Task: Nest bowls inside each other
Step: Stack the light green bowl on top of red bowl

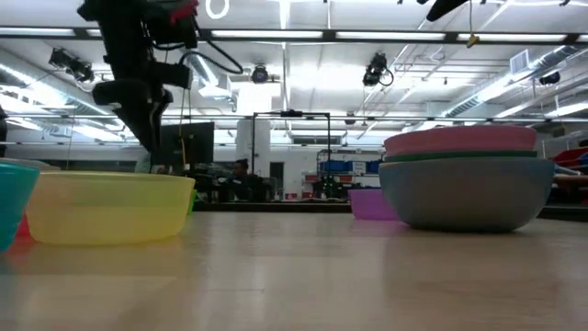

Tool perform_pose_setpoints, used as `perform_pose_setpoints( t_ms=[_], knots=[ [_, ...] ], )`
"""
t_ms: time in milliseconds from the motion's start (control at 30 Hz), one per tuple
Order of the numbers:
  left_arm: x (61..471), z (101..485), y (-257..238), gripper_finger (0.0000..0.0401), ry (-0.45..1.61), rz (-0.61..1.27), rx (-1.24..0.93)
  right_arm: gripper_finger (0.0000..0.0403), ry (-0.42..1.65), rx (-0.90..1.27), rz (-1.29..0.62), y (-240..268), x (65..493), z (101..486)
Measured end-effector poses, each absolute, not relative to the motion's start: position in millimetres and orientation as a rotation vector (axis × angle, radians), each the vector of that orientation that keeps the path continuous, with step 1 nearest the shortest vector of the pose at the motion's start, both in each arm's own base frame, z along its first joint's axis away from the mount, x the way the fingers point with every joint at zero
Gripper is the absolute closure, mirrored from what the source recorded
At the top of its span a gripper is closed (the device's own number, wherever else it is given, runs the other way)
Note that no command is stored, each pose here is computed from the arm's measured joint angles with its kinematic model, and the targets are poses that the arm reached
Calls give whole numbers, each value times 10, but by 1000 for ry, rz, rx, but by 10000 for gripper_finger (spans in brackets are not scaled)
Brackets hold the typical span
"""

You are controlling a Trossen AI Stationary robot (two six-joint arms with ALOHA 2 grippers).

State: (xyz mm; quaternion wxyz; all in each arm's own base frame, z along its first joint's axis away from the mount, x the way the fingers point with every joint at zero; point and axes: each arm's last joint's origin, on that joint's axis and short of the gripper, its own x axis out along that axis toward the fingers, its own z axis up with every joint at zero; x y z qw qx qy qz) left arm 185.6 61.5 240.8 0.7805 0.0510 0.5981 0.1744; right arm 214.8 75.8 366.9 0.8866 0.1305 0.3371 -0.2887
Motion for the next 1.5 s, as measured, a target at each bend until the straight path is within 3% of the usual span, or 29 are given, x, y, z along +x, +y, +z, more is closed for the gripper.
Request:
perform_pose_setpoints(
  t_ms=[600, 933, 1400, 1500],
  knots=[
    [1646, 2099, 1030, 241, 1262, 367, -84, 200, 757, 218, -616, 822, 2291, 3528],
    [1763, 1986, 1104, 241, 1284, 301, -2, 202, 756, 222, -618, 821, 2292, 3528],
    [1928, 1643, 1312, 241, 1357, 340, -62, 202, 756, 224, -618, 822, 2292, 3528],
    [1960, 1575, 1335, 259, 1365, 330, -71, 203, 758, 223, -618, 821, 2290, 3527]
  ],
)
